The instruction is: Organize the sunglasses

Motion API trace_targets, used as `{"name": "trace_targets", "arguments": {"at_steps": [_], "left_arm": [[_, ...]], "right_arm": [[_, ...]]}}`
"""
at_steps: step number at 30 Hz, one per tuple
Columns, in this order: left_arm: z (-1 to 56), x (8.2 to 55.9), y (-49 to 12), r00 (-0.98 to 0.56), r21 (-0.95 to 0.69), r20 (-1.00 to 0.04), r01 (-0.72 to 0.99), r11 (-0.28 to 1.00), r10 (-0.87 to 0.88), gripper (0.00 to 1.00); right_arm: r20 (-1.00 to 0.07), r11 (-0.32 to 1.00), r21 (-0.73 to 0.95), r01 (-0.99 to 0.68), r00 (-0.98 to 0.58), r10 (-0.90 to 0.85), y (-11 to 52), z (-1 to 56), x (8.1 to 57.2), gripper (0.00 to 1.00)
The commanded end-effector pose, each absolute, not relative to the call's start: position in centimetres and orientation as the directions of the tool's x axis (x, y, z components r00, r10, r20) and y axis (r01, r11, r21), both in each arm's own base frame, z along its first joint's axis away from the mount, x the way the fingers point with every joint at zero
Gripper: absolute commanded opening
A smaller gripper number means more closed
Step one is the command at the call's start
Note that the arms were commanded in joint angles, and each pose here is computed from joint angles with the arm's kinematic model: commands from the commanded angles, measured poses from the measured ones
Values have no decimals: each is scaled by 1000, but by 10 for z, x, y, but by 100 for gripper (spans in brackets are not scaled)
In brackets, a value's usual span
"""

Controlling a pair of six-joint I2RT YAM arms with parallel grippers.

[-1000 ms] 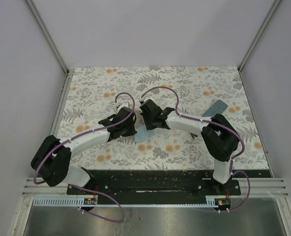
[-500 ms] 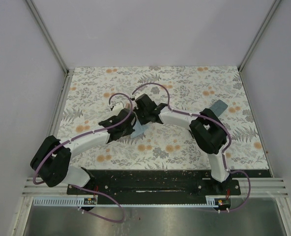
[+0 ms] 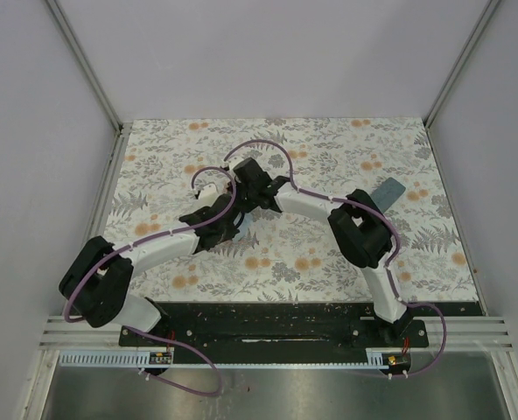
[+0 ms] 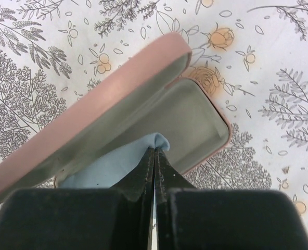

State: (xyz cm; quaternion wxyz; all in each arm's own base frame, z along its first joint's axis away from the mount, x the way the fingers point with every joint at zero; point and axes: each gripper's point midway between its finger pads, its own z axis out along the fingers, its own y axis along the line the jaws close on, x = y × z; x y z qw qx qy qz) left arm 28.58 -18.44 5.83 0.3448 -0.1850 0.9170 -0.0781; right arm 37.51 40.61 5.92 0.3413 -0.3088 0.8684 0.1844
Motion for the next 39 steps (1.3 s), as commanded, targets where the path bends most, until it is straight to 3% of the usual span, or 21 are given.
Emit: {"name": "trace_targets", "arguments": {"at_steps": [1, 11, 14, 22, 32, 39], "left_arm": [[60, 296, -184, -643, -298, -630, -318, 900, -436, 0], [49, 297, -179, -629, -282, -636, -349, 894, -447, 0], [44, 296, -180, -633, -272, -635, -353, 895, -443, 0], [41, 293, -186, -637, -260, -640, -347, 901, -430, 1], [59, 289, -182, -633, -242, -653, -347, 906, -417, 34], [85, 282, -193, -630, -295, -662, -278, 914, -405, 42]], "right_arm": [[-735, 705, 116, -700, -538, -413, 420, 68, 388, 0], [-741, 690, 97, -717, -515, -430, 429, 67, 400, 0], [-746, 708, 78, -702, -512, -426, 427, 69, 406, 24], [-757, 732, 93, -675, -525, -389, 415, 87, 417, 27], [-747, 786, 216, -579, -616, -248, 383, 114, 418, 34], [-655, 862, 355, -362, -754, -47, 351, 113, 402, 37]]}}
